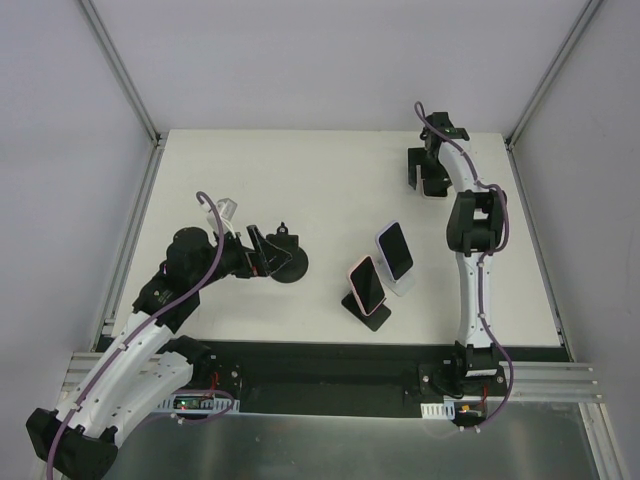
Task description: Place the phone on the phone stand
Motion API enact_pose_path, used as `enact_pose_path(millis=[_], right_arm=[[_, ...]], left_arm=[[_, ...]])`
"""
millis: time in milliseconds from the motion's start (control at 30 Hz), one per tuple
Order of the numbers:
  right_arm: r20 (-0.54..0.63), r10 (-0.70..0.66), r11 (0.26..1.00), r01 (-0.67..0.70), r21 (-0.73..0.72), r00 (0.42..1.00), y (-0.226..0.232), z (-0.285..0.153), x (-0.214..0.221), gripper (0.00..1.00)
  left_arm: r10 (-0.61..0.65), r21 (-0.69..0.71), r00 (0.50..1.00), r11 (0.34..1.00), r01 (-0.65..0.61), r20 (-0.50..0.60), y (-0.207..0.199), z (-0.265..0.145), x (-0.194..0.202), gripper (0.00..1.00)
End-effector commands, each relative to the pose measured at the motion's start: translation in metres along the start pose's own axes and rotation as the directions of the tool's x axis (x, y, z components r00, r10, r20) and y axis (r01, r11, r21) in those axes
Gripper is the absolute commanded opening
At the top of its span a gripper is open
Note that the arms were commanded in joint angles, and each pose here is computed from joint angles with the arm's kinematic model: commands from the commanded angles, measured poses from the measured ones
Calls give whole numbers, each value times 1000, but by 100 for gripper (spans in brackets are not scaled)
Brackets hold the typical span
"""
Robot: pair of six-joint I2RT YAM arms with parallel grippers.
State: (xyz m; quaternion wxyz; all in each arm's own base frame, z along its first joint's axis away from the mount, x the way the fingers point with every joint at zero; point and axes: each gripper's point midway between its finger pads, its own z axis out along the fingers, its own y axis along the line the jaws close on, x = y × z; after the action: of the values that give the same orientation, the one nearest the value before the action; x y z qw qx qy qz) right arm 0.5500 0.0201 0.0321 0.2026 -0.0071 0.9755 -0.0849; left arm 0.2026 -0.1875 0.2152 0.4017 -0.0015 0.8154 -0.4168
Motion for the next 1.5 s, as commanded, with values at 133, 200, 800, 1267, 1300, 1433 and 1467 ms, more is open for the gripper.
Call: enact_pose_path(millis=[133,200,800,1267,1300,1433,1467], right_arm=[[-99,18,989,-32,-142,995,-1,13,23,96],[-118,20,986,-39,-163,993,-2,15,28,96],[-172,-140,979,162,122,975,-46,0,48,96],[-177,-129,956,74,-285,976,3,11,55,93],[-179,-128,957,73,-282,976,2,12,55,89],[-190,-164,966,118,-230,968,-3,13,56,78],[-193,-179,965,135,-224,965,0,10,56,74]], left_arm=[[15,65,1000,998,-15,6,-22,-3,-11,97],[10,62,1000,998,-10,2,-21,-3,-10,97],[-2,63,1000,998,3,-17,-20,0,-7,97],[-14,84,1000,996,15,-21,-26,-3,-8,97],[-13,85,1000,996,15,-20,-27,-3,-8,97],[-17,87,999,996,20,-27,-27,-2,-8,97],[-19,88,999,996,21,-29,-28,-2,-8,97]])
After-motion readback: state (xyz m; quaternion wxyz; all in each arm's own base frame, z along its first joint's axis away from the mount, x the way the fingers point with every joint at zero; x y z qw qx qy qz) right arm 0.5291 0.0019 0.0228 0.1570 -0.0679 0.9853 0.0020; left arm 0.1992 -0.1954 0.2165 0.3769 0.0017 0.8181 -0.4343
